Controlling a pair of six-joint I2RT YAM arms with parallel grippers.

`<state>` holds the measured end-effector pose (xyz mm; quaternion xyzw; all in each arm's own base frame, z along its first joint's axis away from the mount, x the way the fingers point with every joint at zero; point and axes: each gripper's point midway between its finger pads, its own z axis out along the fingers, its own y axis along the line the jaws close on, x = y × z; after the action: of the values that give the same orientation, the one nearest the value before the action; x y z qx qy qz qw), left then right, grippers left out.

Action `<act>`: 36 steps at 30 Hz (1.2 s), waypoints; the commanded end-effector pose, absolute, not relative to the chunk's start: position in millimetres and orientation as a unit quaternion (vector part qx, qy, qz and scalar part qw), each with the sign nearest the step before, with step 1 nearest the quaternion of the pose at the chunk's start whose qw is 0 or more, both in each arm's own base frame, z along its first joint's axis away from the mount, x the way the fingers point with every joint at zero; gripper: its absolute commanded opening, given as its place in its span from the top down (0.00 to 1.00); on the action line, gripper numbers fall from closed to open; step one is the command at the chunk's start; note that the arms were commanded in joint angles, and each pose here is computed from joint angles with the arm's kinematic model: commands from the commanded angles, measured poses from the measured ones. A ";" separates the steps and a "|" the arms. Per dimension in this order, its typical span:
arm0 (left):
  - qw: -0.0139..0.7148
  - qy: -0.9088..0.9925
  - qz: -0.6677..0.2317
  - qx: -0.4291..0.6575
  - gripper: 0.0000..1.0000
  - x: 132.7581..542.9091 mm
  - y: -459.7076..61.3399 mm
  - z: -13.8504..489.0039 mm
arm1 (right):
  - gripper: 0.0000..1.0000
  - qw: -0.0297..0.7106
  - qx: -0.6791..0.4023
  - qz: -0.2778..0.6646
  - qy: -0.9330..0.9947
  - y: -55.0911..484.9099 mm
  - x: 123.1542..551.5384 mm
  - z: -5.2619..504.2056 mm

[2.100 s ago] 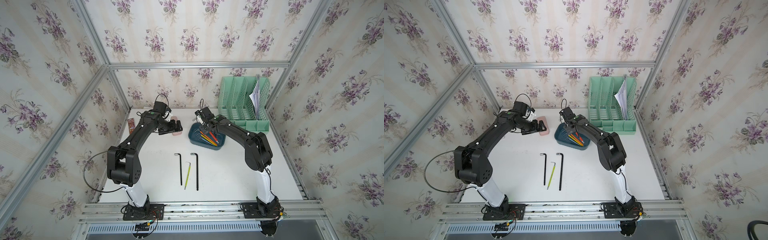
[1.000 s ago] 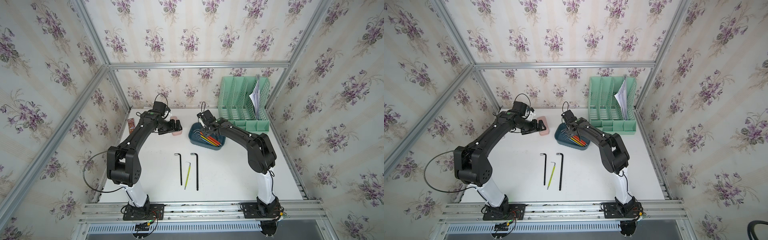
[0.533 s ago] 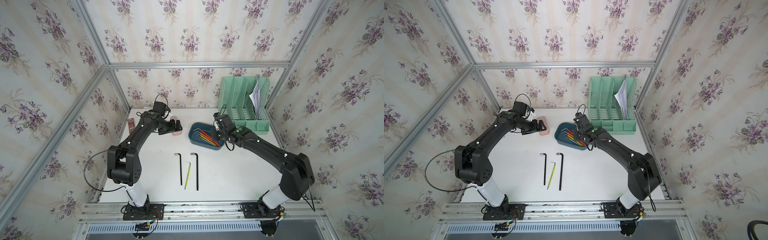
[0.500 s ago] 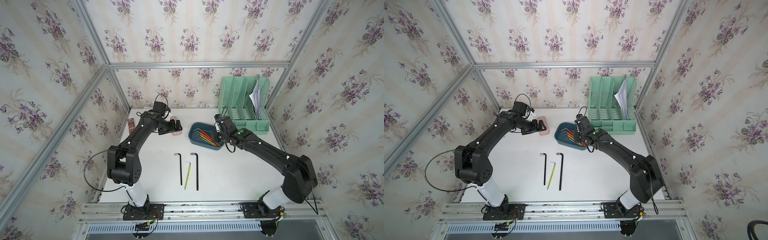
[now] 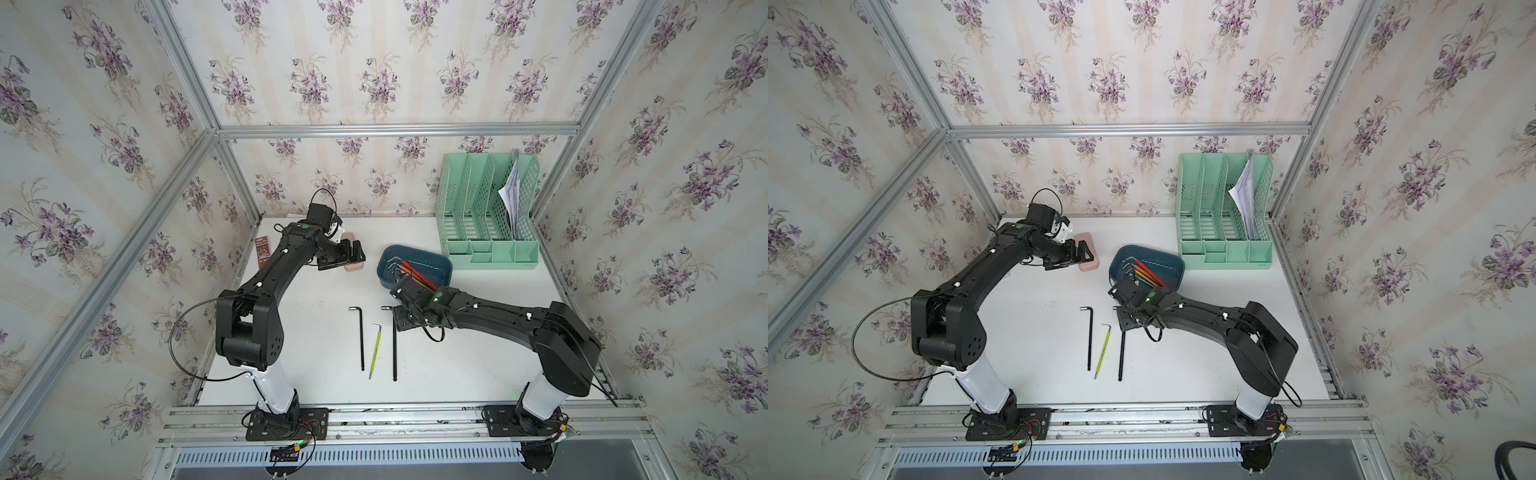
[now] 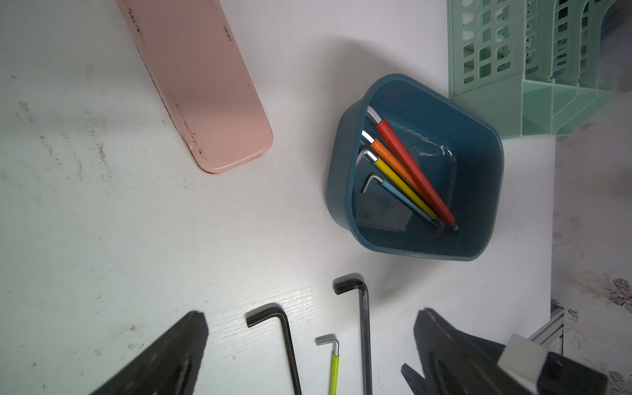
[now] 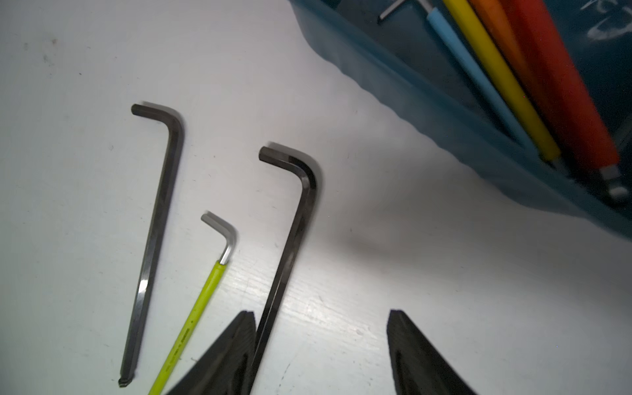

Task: Put the hex key on the desktop into the storage box
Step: Pick up the Allen key from the center of the board.

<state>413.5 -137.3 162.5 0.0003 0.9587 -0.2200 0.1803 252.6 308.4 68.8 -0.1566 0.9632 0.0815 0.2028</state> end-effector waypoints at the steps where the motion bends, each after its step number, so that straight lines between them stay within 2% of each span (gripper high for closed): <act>1: 0.183 0.957 -0.224 0.003 0.01 414.7 -138.6 165.3 | 0.34 0.196 -0.140 0.073 0.968 313.7 250.4 62.0; 12: 0.188 0.956 -0.227 0.003 0.01 414.6 -138.8 169.3 | 0.35 0.153 -0.155 0.045 0.975 330.0 237.2 30.5; 24: 0.187 0.955 -0.229 0.003 0.01 413.6 -139.1 168.9 | 0.35 0.156 -0.138 -0.058 0.976 253.3 225.9 25.7; 30: 0.185 0.955 -0.230 0.003 0.01 413.4 -139.6 167.9 | 0.35 0.152 -0.109 -0.052 0.981 220.8 226.9 28.9; 36: 0.186 0.955 -0.230 0.003 0.01 412.9 -139.2 168.7 | 0.35 0.152 -0.114 0.041 0.981 243.9 223.4 48.5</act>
<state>413.1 -138.7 165.9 0.0013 0.9568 -0.2269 0.1817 224.0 227.2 41.2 -0.1059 0.9826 -0.0047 0.1523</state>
